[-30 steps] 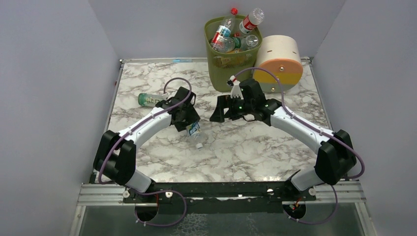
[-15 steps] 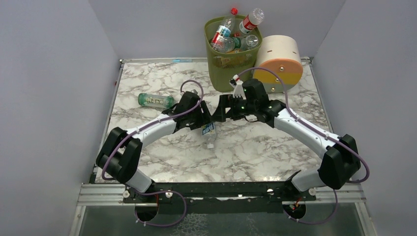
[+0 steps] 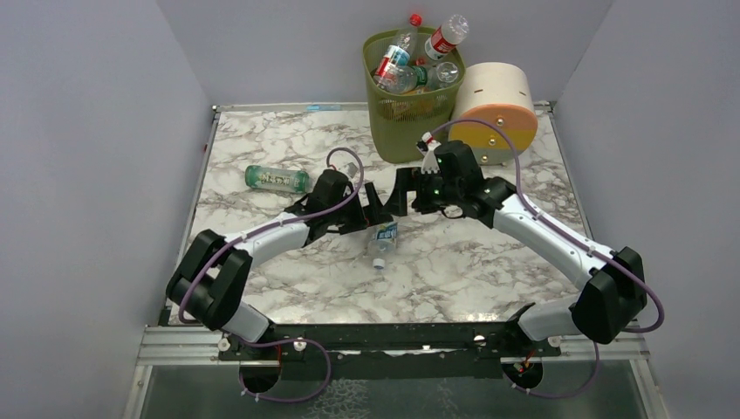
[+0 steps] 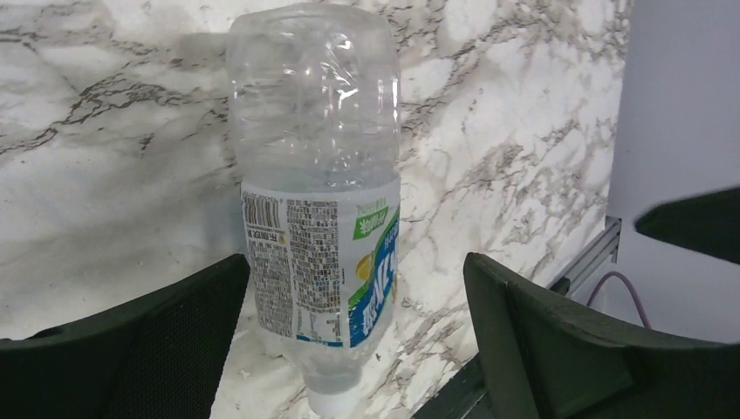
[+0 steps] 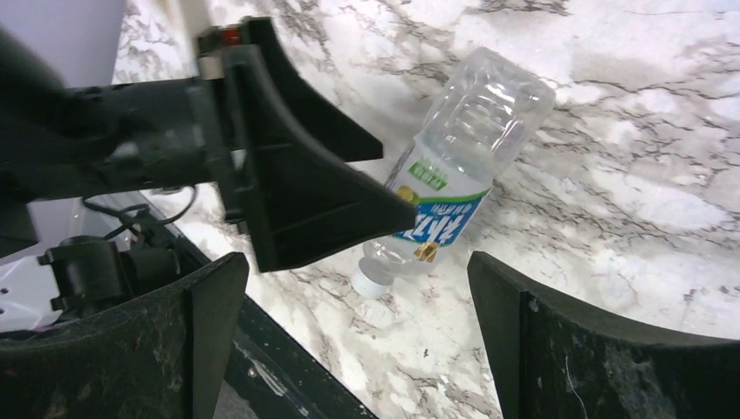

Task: Put the plastic bottles in the bin
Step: Place the plastic bottle at the center of the board, then pick up the plastic bottle at the center of the board.

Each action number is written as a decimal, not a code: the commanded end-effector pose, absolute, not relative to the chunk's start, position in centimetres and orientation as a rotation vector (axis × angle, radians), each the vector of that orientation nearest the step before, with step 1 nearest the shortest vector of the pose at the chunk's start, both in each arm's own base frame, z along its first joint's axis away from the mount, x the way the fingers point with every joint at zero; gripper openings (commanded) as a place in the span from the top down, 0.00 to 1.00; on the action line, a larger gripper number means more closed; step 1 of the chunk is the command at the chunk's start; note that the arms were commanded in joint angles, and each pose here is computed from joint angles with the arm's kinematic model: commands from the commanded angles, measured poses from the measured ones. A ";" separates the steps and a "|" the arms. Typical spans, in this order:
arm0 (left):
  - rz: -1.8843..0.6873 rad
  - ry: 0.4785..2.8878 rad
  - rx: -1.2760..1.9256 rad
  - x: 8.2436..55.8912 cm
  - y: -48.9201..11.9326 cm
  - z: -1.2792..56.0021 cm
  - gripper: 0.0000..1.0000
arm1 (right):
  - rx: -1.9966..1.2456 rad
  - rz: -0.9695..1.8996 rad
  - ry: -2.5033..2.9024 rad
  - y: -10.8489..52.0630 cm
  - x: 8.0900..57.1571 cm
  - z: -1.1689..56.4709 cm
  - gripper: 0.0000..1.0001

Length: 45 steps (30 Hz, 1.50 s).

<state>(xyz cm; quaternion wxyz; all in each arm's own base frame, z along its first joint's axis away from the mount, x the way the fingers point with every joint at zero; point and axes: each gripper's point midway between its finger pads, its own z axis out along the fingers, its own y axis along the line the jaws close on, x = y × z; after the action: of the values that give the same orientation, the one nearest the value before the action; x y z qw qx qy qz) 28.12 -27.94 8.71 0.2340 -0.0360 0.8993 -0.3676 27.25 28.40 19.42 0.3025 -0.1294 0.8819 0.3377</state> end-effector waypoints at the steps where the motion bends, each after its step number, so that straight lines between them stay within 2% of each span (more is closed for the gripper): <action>1: -1.099 2.319 0.028 28.1 -28.8 13.4 0.01 | -0.307 0.758 2.330 27.2 28.8 19.9 0.01; 7: -0.981 2.257 0.031 28.3 -26.7 16.5 0.01 | -0.289 0.699 2.339 26.6 29.5 19.5 0.01; 14: -0.876 2.188 -0.029 27.8 -23.5 19.5 0.01 | -0.282 0.713 2.407 27.1 29.3 16.0 0.01; 27: -0.845 2.175 -0.066 26.7 -21.1 20.1 0.01 | -0.143 0.761 2.593 30.7 31.6 8.8 0.01; 45: -0.834 2.161 -0.088 27.2 -19.6 20.3 0.01 | -0.173 0.809 2.566 33.6 34.7 8.7 0.01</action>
<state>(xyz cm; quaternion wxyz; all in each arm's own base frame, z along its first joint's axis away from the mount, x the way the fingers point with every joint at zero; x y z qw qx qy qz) 27.16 -19.71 20.33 0.3966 -0.0421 0.8566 -0.3274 34.04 32.52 9.14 0.2264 -0.0533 0.9299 0.2849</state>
